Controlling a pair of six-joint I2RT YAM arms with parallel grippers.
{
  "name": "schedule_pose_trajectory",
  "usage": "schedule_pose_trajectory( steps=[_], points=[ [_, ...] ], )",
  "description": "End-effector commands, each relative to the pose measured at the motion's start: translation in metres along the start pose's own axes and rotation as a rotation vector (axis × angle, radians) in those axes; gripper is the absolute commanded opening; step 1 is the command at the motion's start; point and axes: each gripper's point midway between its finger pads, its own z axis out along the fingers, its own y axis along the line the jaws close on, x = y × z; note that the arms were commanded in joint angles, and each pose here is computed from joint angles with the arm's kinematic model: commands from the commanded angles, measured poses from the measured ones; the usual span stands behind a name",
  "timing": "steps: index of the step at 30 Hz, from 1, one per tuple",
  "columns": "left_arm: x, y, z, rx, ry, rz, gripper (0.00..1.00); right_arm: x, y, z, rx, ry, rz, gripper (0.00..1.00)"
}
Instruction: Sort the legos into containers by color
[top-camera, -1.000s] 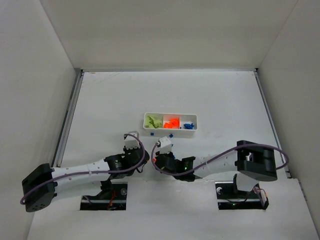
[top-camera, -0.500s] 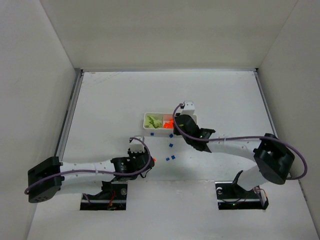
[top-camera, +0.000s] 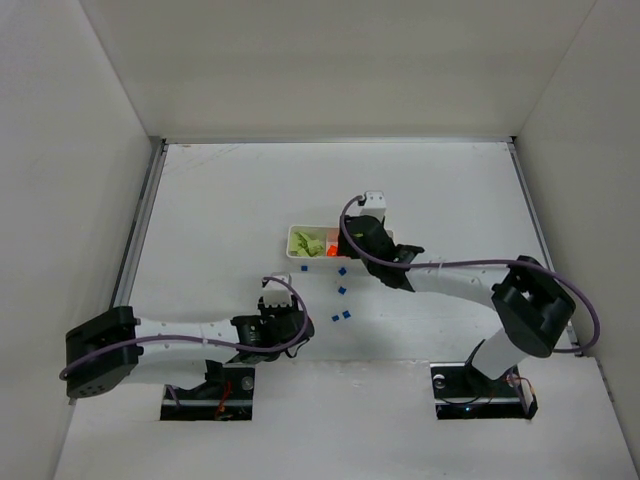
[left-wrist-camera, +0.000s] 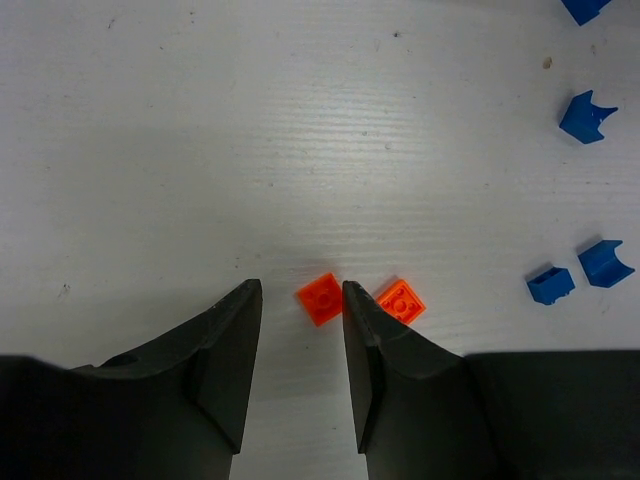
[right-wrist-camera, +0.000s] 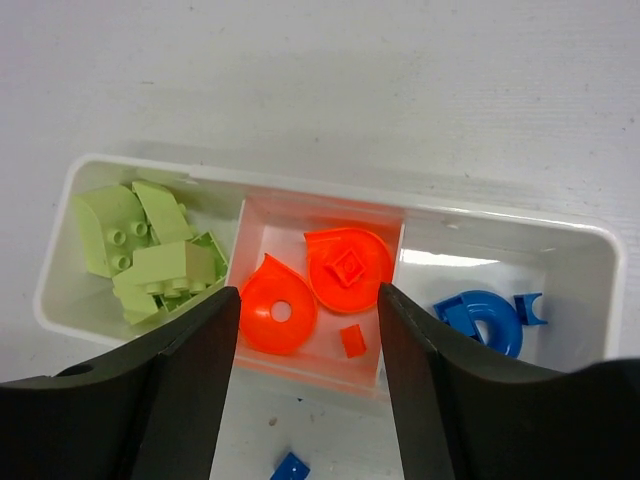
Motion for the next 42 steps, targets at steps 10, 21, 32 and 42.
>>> schedule_pose_trajectory(
  steps=[10, 21, 32, 42],
  points=[
    [-0.002, -0.013, 0.003, -0.011, -0.019, -0.025, 0.34, 0.035, 0.033, -0.056, -0.125, -0.045, 0.02, 0.61],
    [0.005, -0.004, 0.001, -0.083, -0.013, -0.006, 0.28, 0.071, 0.052, -0.101, -0.241, -0.013, 0.071, 0.59],
    [0.007, 0.003, 0.001, -0.153, -0.038, 0.04, 0.24, 0.081, 0.055, -0.112, -0.261, -0.004, 0.076, 0.6],
    [0.015, 0.008, 0.005, -0.183, -0.035, 0.054, 0.28, 0.097, 0.055, -0.123, -0.281, 0.033, 0.068, 0.59]
  ],
)
